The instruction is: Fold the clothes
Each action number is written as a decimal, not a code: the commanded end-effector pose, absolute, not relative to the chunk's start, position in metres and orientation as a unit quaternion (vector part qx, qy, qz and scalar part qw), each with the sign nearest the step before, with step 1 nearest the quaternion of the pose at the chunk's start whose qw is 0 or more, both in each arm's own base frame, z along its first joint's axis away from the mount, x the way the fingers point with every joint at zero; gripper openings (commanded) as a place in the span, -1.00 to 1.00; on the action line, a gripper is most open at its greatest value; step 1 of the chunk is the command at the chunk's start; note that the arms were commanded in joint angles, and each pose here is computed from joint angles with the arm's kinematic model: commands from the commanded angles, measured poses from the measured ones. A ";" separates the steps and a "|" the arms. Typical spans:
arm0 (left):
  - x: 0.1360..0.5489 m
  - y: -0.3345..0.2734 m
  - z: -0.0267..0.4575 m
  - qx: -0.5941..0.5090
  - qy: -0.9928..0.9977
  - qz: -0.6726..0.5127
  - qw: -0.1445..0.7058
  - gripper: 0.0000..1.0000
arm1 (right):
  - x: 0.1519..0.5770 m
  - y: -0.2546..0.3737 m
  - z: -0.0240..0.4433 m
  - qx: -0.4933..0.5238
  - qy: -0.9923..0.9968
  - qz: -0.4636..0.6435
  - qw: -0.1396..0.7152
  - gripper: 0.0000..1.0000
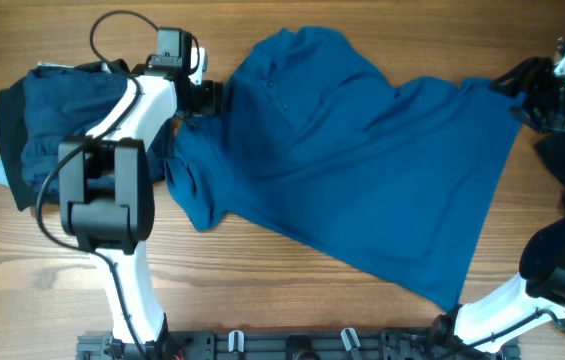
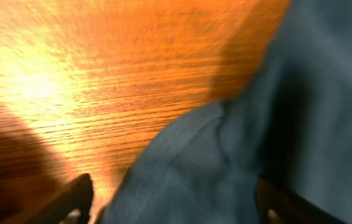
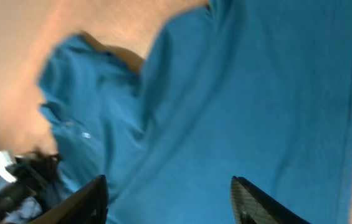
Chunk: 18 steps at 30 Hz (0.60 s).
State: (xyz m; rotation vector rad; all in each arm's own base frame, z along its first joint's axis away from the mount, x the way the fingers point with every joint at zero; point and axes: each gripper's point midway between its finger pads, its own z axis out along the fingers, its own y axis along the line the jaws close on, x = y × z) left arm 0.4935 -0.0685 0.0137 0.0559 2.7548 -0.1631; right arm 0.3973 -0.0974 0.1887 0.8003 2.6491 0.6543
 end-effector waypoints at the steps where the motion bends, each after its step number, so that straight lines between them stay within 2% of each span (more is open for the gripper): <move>1: 0.484 -0.073 -0.020 0.028 0.986 -0.066 0.151 0.22 | 0.381 -0.107 0.159 0.280 0.940 0.162 0.107 0.35; 2: 0.480 -0.072 -0.024 0.027 0.987 -0.065 0.142 0.08 | 0.377 -0.109 0.152 0.292 0.939 0.152 0.097 0.35; 5: 0.470 -0.071 -0.029 0.025 0.990 -0.063 0.120 -0.92 | 0.365 -0.112 0.126 0.318 0.936 0.133 0.068 0.37; 8: 0.463 -0.057 -0.022 0.003 0.993 -0.047 0.108 -0.92 | 0.350 -0.115 0.090 0.350 0.929 0.116 0.043 0.36; 11: 0.454 -0.002 -0.006 -0.120 0.987 0.032 0.103 -0.92 | 0.330 -0.120 0.053 0.382 0.918 0.101 0.021 0.27; 14: 0.449 0.029 0.012 -0.180 0.977 0.037 0.107 -0.92 | 0.314 -0.119 0.027 0.395 0.913 0.100 0.009 0.25; 15: 0.448 0.038 0.017 -0.198 0.973 0.037 0.110 -0.92 | 0.308 -0.120 0.020 0.400 0.912 0.091 0.004 0.28; 16: 0.447 0.045 0.021 -0.212 0.970 0.034 0.111 -0.92 | 0.302 -0.121 0.013 0.409 0.909 0.079 -0.002 0.43; 18: 0.446 0.056 0.028 -0.230 0.966 0.029 0.116 -0.92 | 0.295 -0.122 0.003 0.412 0.909 0.068 -0.005 0.55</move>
